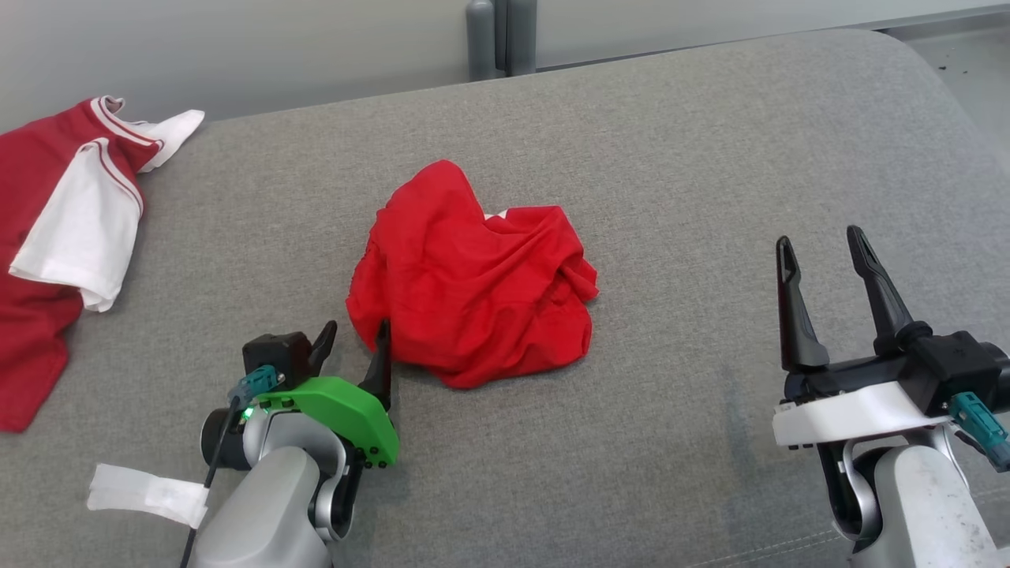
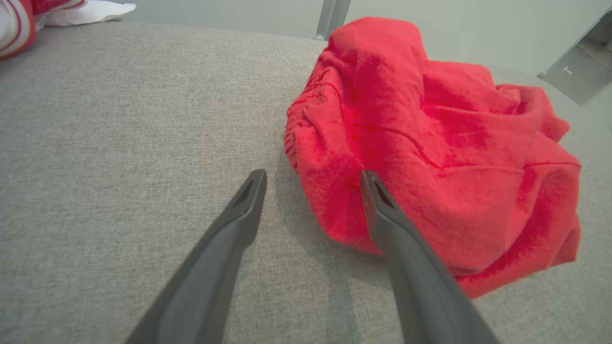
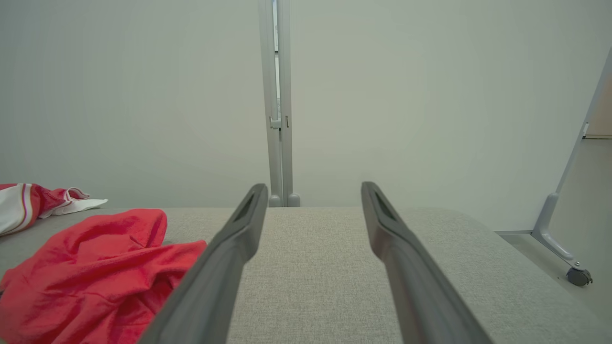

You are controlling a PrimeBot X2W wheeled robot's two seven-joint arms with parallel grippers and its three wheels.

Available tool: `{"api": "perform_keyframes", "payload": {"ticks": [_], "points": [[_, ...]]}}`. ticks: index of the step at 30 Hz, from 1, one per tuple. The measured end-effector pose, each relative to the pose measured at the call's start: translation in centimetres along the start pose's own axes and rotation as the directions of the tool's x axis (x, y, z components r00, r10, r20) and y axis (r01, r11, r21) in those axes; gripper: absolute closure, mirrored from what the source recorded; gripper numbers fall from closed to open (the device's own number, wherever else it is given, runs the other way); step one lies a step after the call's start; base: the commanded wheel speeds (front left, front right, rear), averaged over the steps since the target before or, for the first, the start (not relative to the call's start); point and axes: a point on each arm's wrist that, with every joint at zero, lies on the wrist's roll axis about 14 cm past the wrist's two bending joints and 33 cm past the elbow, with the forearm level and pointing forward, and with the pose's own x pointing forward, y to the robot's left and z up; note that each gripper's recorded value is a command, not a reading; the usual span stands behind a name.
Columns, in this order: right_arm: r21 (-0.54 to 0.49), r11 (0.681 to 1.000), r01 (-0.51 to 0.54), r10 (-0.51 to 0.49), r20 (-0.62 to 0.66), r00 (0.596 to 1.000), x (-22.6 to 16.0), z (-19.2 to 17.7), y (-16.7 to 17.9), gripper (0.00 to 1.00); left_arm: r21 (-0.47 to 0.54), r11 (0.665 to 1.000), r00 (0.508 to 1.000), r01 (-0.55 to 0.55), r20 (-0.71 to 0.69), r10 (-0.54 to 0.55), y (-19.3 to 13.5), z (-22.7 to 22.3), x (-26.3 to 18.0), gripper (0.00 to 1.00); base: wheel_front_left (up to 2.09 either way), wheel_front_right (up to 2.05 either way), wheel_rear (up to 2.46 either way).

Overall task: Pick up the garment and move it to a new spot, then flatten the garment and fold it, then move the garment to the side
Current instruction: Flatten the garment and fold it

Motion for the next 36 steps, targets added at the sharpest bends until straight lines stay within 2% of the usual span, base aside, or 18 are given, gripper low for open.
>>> {"api": "perform_keyframes", "payload": {"ticks": [6,7,8,9,15,23,29,36], "points": [[-0.016,1.0,0.026,-0.026,-0.009,1.0,-0.4,-0.2,-1.0,0.0,-0.007,1.0,1.0,0.01,-0.028,-0.01,0.0,-0.6,0.9,0.0,0.0,0.0,0.0],[-0.018,0.999,0.029,-0.03,-0.012,0.999,-0.4,-0.2,-1.1,0.0,-0.007,1.0,0.999,0.015,-0.03,-0.015,0.0,-0.6,1.1,0.55,0.0,0.0,0.0],[-0.019,0.999,0.032,-0.032,-0.013,0.999,-0.4,-0.3,-1.2,0.0,-0.007,1.0,0.999,0.023,-0.03,-0.023,-0.2,-0.6,1.3,0.93,0.0,0.0,0.0],[-0.02,0.999,0.034,-0.034,-0.014,0.999,-0.5,-0.3,-1.2,0.0,-0.008,1.0,0.999,0.029,-0.028,-0.029,-0.3,-0.4,1.4,1.0,0.0,0.0,0.0],[-0.019,0.999,0.037,-0.037,-0.012,0.999,-0.4,-0.2,-1.4,0.0,-0.032,0.999,0.999,0.032,0.006,-0.032,-0.7,0.4,1.5,1.0,0.0,0.0,0.0],[-0.003,1.0,0.01,-0.01,-0.001,1.0,0.0,0.0,-0.3,0.0,-0.058,0.991,0.986,-0.124,0.108,0.13,3.0,3.3,0.2,1.0,0.0,0.0,0.0],[0.013,1.0,-0.016,0.016,-0.002,1.0,0.1,-0.1,0.6,0.0,-0.061,0.961,0.953,-0.268,0.13,0.274,6.3,3.6,-1.8,1.0,0.0,0.0,0.0],[0.02,0.999,-0.046,0.047,-0.02,0.999,0.0,-0.7,1.7,0.0,-0.054,0.935,0.927,-0.35,0.122,0.355,8.1,2.8,-3.5,1.0,0.0,0.0,0.0]]}}
